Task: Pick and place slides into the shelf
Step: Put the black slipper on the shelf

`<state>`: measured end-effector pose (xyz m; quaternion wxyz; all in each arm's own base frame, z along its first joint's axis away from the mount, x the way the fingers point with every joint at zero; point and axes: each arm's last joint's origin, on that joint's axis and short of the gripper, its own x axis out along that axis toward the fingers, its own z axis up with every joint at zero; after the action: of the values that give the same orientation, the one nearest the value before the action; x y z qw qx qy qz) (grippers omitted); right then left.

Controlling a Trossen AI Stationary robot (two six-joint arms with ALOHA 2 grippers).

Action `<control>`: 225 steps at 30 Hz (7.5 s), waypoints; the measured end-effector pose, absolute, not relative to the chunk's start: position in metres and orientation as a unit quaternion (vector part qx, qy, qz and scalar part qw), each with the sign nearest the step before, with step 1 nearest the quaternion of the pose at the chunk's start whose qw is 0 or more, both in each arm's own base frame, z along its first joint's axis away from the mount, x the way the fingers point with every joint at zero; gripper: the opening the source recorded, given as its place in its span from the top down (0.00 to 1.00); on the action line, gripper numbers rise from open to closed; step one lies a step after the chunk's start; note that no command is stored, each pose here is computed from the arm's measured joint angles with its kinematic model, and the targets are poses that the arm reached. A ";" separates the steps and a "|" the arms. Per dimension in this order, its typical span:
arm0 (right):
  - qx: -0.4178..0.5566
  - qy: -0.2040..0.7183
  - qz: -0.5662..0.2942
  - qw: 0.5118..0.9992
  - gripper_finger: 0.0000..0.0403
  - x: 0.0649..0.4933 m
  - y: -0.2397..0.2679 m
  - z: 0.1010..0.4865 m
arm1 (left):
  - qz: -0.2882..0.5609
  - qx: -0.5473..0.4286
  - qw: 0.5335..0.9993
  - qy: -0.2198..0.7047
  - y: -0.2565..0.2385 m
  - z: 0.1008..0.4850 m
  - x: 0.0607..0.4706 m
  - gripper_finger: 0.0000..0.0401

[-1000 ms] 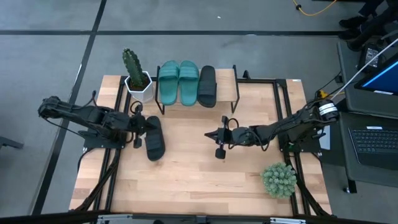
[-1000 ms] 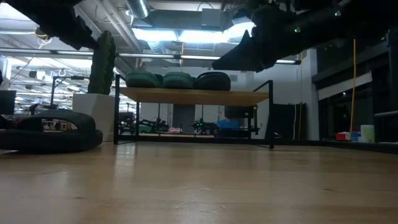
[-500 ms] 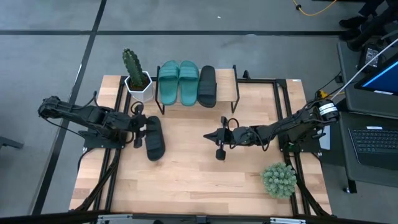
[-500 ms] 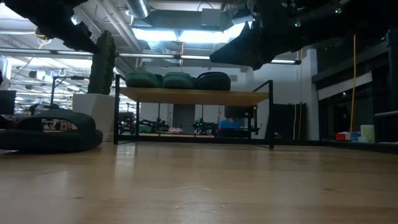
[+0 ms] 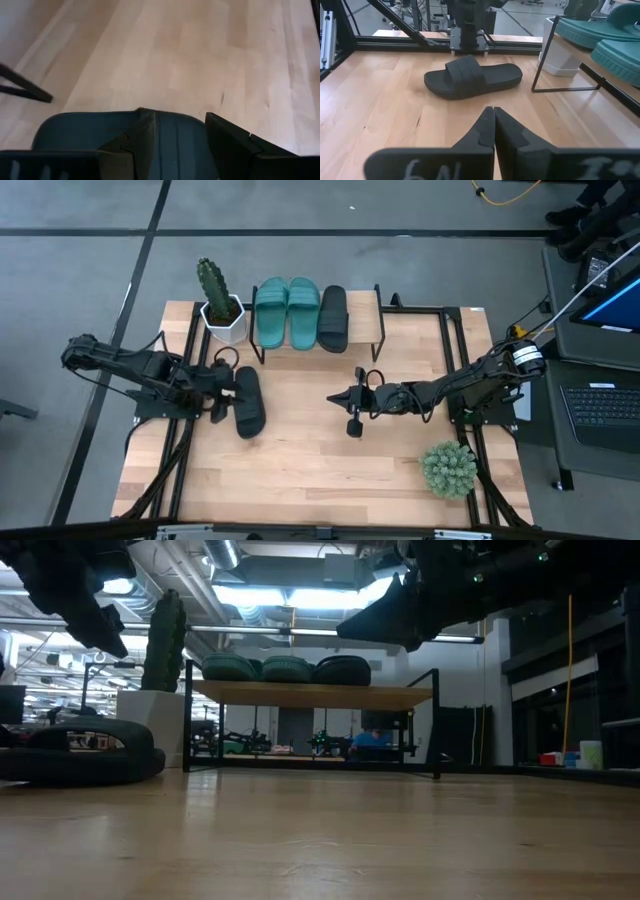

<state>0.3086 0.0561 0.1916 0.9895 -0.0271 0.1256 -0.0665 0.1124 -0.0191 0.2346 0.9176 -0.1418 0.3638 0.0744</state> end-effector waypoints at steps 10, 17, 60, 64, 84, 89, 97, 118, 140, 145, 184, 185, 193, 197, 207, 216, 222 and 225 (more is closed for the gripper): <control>-0.029 0.126 -0.064 0.990 0.99 0.309 0.056 0.192 | 0.147 -0.142 0.896 0.394 -0.014 0.224 0.125 0.59; -0.029 0.126 -0.063 0.990 0.99 0.309 0.056 0.192 | 0.156 -0.158 0.864 0.452 -0.008 0.212 0.136 0.59; -0.037 0.128 -0.062 0.989 0.99 0.309 0.056 0.191 | 0.074 -0.255 0.800 0.538 -0.008 0.188 0.163 0.63; -0.038 0.127 -0.061 0.989 0.99 0.309 0.056 0.191 | 0.077 -0.271 0.806 0.520 -0.008 0.189 0.166 0.71; -0.038 0.127 -0.061 0.989 0.99 0.309 0.056 0.192 | 0.066 -0.277 0.809 0.514 -0.009 0.191 0.168 0.89; -0.037 0.127 -0.061 0.989 0.99 0.309 0.056 0.192 | 0.069 -0.260 0.816 0.512 -0.008 0.190 0.168 0.81; -0.036 0.127 -0.062 0.989 0.99 0.309 0.056 0.192 | 0.050 -0.284 0.803 0.521 -0.011 0.189 0.169 0.73; -0.027 0.127 -0.063 0.990 0.99 0.309 0.056 0.192 | 0.034 -0.279 0.776 0.565 -0.013 0.173 0.179 0.83; -0.100 0.118 -0.053 0.986 0.99 0.312 0.057 0.199 | 0.010 -0.339 0.835 0.433 -0.009 0.197 0.193 1.00; -0.180 0.113 -0.046 0.976 0.99 0.323 0.063 0.217 | 0.017 -0.346 0.868 0.356 -0.004 0.212 0.198 1.00; -0.525 0.188 -0.044 0.829 0.79 0.364 0.109 0.227 | 0.075 -0.388 0.908 0.141 0.005 0.241 0.221 1.00; -0.531 0.194 -0.051 0.823 0.79 0.366 0.108 0.226 | 0.071 -0.389 0.908 0.139 0.005 0.241 0.221 1.00; -0.573 0.230 -0.086 0.782 0.79 0.372 0.108 0.217 | 0.046 -0.392 0.909 0.133 0.004 0.244 0.222 1.00; -0.575 0.235 -0.094 0.778 0.79 0.372 0.107 0.217 | 0.041 -0.392 0.909 0.132 0.003 0.245 0.222 1.00; -0.599 0.249 -0.104 0.754 0.79 0.371 0.106 0.217 | 0.034 -0.393 0.909 0.133 0.003 0.246 0.222 1.00; -0.605 0.251 -0.104 0.748 0.79 0.371 0.106 0.217 | 0.026 -0.395 0.908 0.136 0.002 0.246 0.222 1.00; -0.613 0.269 -0.134 0.730 0.79 0.370 0.104 0.218 | 0.023 -0.395 0.908 0.137 0.002 0.246 0.222 1.00; -0.614 0.269 -0.135 0.730 0.81 0.370 0.104 0.218 | 0.018 -0.396 0.908 0.139 0.002 0.246 0.222 1.00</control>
<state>0.3702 0.1041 0.2177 0.7298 -0.6138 0.2693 -0.1347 0.2216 0.0019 0.2457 0.9077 -0.3957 0.1389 0.0181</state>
